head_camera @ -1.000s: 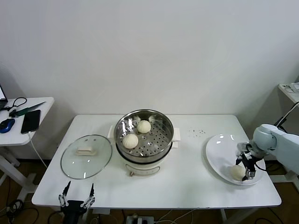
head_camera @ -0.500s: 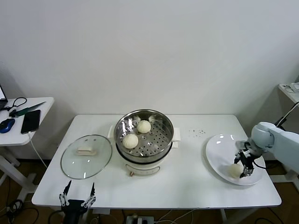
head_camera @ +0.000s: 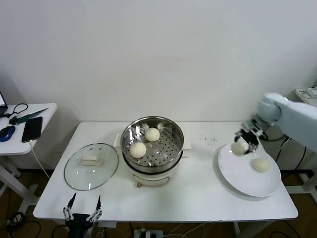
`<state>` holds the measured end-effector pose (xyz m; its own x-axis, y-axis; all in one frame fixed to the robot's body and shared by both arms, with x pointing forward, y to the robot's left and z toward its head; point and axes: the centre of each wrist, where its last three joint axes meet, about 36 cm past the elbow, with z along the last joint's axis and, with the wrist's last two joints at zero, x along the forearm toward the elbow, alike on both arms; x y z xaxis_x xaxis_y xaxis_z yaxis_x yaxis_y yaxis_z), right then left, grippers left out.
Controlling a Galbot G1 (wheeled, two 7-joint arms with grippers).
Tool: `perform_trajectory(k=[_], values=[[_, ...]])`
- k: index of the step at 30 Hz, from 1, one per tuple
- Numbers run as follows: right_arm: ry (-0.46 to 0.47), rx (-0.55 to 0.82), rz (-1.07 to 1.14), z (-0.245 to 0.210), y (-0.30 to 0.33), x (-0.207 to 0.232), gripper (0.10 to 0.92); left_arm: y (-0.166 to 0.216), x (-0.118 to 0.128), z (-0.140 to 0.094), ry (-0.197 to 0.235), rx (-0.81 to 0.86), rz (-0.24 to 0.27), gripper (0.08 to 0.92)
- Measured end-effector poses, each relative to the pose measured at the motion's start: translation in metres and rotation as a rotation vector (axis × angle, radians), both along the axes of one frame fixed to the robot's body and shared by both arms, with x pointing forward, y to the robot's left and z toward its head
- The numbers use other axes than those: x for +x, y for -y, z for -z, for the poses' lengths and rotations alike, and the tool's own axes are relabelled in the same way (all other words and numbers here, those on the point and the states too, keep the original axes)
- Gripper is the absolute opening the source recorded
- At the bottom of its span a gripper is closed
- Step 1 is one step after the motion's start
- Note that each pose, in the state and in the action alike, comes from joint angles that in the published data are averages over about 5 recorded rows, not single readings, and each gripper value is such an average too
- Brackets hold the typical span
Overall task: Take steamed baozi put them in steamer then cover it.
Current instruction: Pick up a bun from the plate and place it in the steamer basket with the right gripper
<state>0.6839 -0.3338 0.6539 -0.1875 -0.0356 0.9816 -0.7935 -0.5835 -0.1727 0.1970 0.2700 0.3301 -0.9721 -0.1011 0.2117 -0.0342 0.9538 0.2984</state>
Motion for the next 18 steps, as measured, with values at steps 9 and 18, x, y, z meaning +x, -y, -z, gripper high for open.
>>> perform_trajectory(k=[9, 18], values=[[0.072, -0.054, -0.404, -0.066, -0.130, 0.009, 0.670, -0.001, 0.002, -0.002, -0.001, 0.004, 0.000, 0.823], [0.083, -0.127, -0.721, -0.064, -0.247, -0.005, 0.670, -0.002, 0.001, -0.001, -0.005, 0.006, -0.004, 0.823]])
